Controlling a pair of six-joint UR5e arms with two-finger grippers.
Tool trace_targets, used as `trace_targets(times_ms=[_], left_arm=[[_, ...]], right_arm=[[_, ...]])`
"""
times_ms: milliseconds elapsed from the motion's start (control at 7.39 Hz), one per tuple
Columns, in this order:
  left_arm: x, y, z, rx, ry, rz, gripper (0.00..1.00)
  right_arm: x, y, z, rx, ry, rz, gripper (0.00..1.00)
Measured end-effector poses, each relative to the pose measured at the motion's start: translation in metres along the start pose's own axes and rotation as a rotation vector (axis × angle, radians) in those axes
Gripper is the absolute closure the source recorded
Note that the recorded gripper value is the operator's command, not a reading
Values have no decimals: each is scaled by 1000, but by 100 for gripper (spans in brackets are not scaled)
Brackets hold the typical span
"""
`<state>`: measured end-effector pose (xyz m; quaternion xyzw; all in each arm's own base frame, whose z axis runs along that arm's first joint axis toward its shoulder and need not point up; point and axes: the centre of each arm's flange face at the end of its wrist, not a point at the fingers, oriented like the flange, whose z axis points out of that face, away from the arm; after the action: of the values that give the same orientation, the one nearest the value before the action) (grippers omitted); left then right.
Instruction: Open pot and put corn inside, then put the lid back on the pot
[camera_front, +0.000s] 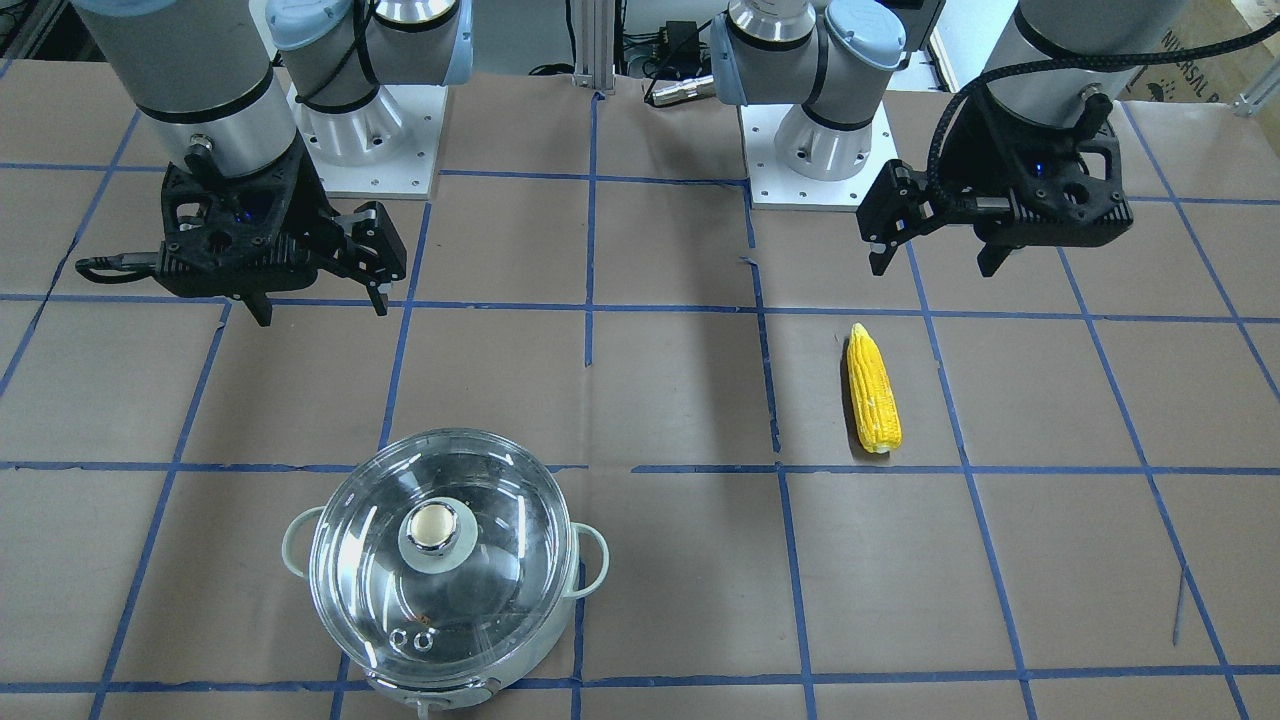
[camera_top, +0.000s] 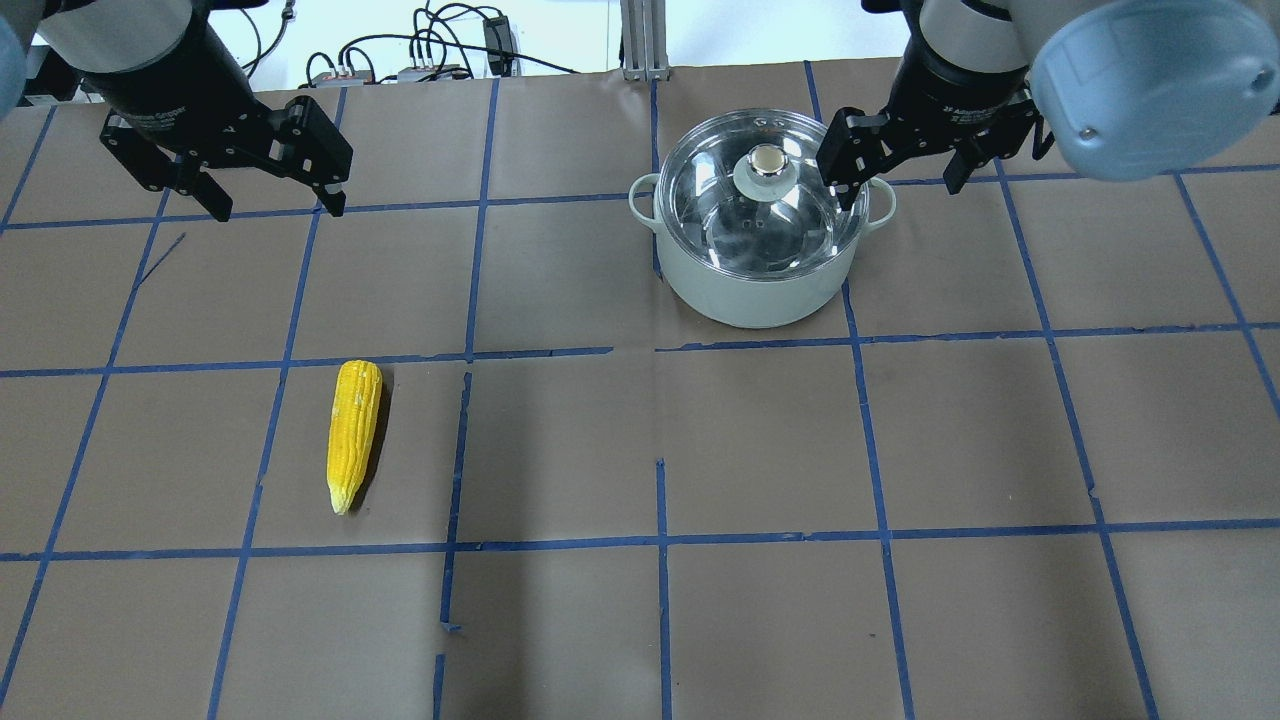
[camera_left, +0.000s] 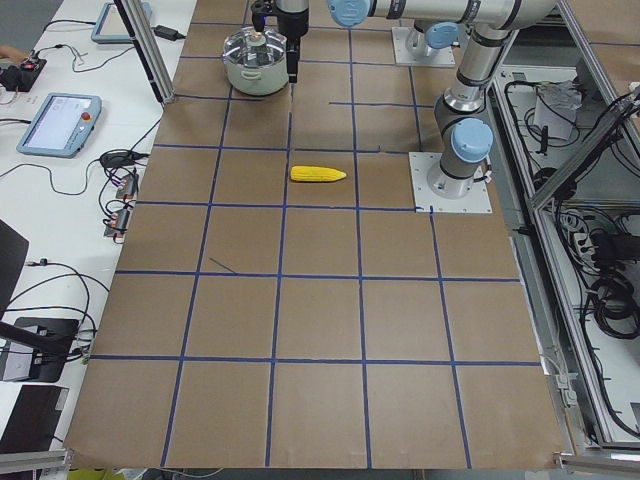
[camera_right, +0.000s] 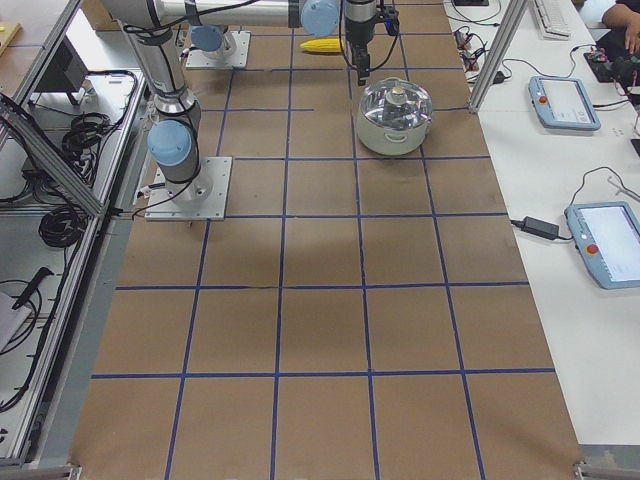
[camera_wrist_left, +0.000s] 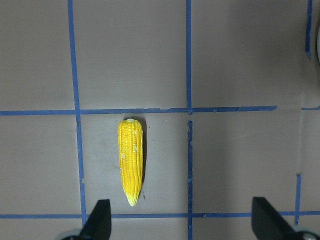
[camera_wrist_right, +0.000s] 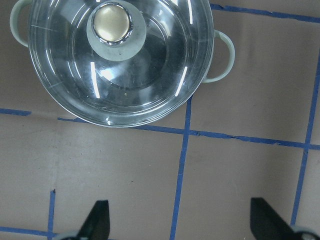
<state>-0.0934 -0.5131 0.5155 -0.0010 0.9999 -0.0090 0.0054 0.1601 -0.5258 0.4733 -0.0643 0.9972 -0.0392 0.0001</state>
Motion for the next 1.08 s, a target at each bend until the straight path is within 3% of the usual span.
trace_targets(times_ms=[541,1083], left_arm=[[1,2,-1,-3,2,-4,0],[2,0,7,-30,6,-7,0]], right_arm=[[-6,-10,-4,31,2,40,0],[-30,-105,44,11,-63,25,0]])
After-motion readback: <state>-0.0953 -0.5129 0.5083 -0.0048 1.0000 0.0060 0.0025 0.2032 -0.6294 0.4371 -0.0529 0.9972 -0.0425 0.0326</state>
